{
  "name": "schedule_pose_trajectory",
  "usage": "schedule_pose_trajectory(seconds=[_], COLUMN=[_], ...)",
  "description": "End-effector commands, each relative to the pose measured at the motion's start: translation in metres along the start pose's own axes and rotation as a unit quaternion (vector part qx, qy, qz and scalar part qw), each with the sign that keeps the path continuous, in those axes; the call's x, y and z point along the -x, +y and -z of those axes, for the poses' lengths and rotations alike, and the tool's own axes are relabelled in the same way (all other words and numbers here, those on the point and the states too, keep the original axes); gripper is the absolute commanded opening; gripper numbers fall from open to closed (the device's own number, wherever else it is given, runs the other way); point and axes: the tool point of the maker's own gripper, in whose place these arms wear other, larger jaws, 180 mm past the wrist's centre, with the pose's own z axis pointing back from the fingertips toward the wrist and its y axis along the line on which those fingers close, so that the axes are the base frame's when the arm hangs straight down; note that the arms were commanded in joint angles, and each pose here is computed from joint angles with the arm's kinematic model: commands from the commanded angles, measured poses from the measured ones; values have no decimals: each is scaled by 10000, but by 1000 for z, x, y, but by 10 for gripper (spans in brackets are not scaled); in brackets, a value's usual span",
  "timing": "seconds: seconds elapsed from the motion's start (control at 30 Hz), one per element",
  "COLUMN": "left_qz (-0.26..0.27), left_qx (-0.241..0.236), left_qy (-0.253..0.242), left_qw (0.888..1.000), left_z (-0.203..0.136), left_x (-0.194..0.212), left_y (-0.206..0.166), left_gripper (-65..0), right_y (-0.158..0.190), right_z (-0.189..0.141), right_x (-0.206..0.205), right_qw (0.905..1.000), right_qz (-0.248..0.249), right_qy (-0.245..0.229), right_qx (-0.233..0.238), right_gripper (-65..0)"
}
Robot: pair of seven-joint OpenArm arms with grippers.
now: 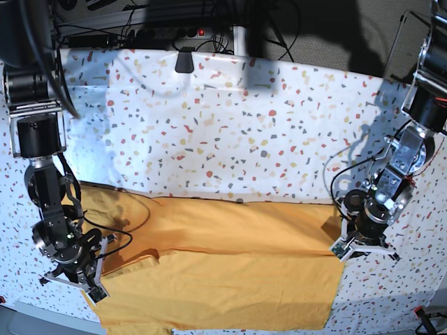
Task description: Fold the T-shirt properly
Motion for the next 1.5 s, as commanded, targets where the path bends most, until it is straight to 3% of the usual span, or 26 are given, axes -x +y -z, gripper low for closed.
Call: schedule_pose_trajectory(seconds=[0.0,0.13,0.23,0.73,0.83,0.9,1.07,1.13,1.2,1.27,1.3,1.37,1.47], left_qz=[19,19,19,131,557,689,615,154,-713,-1262,-1249,-790,-89], left_qx=[-285,-285,-285,-315,-392,-415,-402,-337,-156,25,62,225,852], left_qy=[-203,-203,-203,-322,-501,-532,-534,-530,-488,-384,-311,-238,-231], left_qw=[9994,9994,9994,9989,9964,9953,9959,9979,9961,9913,9917,9963,9961], left_z=[1,1,1,1,0,0,0,0,1,3,4,4,1], left_x=[-15,-15,-15,-19,-27,-28,-28,-27,-27,-27,-26,-27,-26], left_y=[27,27,27,28,31,31,30,29,23,13,10,1,-23], left_gripper=[-650,-650,-650,-650,-434,-358,-351,-351,-351,-351,-351,-351,-351], right_y=[-29,-34,-37,-36,-30,-27,-18,-13,-3,6,12,30,47], right_z=[-4,-6,-7,-7,-7,-7,-5,-4,-5,-5,-5,-10,-17], right_x=[-22,-35,-36,-37,-42,-43,-28,-23,-16,-2,5,18,38], right_qw=[9989,9963,9952,9956,9957,9953,9958,9946,9912,9924,9944,9920,9843], right_qz=[57,-230,-408,-314,70,286,771,965,1252,1101,794,228,-2], right_qy=[-329,-689,-696,-717,-862,-899,-492,-328,-118,148,254,418,636], right_qx=[325,460,549,507,330,230,-46,-178,-412,-539,-648,-1168,-1644], right_gripper=[-649,-313,-204,-203,-203,-203,-203,-203,-203,-203,-203,-203,-203])
